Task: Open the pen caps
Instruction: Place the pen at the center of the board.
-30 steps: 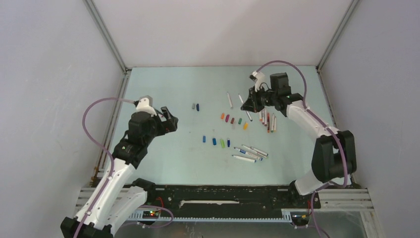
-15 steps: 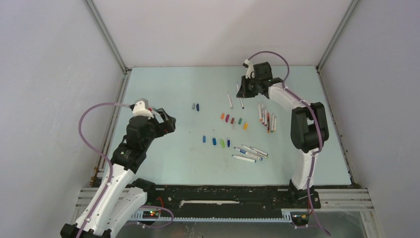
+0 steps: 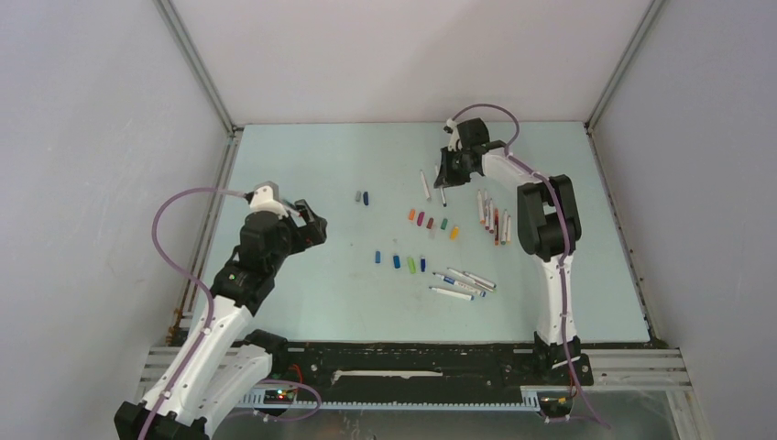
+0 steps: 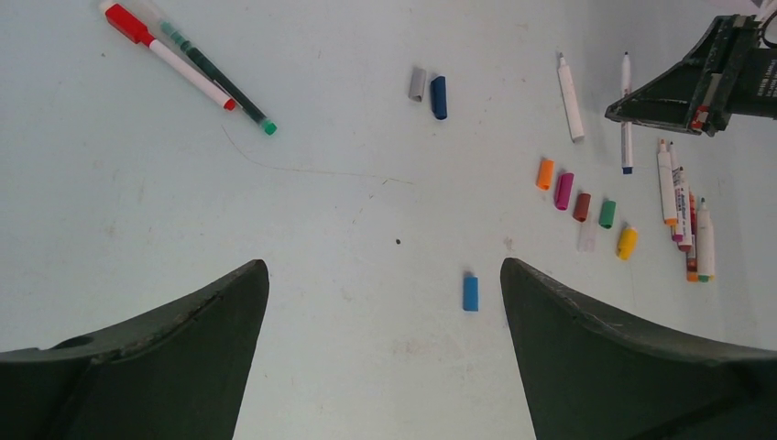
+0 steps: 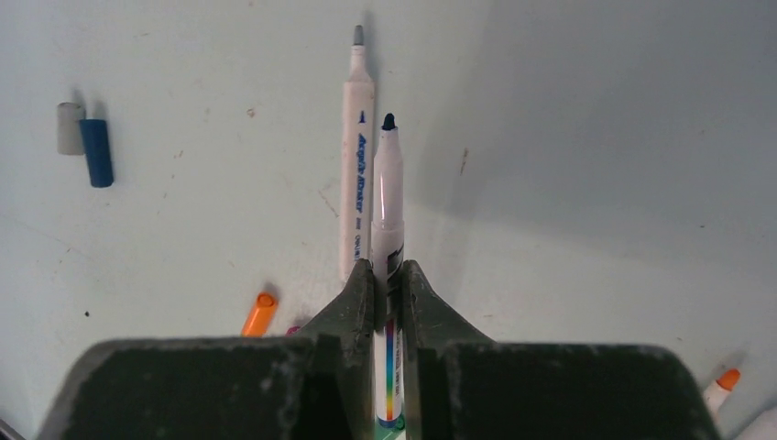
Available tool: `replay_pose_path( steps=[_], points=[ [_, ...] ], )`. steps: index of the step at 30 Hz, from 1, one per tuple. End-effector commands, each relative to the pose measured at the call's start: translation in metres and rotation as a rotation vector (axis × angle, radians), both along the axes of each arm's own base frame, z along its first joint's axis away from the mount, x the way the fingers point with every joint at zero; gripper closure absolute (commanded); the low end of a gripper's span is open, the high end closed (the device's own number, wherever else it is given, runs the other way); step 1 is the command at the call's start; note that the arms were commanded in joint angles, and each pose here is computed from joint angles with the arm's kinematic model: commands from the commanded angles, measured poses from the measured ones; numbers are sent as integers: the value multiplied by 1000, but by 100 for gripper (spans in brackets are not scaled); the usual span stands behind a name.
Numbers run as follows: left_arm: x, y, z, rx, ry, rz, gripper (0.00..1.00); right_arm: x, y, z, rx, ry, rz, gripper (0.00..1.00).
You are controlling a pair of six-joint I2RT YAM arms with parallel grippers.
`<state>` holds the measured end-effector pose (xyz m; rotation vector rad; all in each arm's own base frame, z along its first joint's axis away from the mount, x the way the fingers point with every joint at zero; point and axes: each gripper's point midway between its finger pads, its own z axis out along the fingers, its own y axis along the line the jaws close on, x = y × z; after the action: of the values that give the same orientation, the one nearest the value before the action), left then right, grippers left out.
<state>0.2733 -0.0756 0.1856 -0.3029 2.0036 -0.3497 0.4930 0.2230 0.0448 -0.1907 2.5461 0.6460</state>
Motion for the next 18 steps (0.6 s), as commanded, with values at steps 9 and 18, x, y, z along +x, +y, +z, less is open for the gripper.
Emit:
replay_pose_path(
  steps=[9, 18],
  points=[
    [4, 1, 2, -26, -19, 21, 2, 20, -12, -12, -6, 26, -37, 85],
    [-1, -1, -1, -51, -16, 14, 2, 18, -11, 9, 23, 4, -4, 74]
  ],
)
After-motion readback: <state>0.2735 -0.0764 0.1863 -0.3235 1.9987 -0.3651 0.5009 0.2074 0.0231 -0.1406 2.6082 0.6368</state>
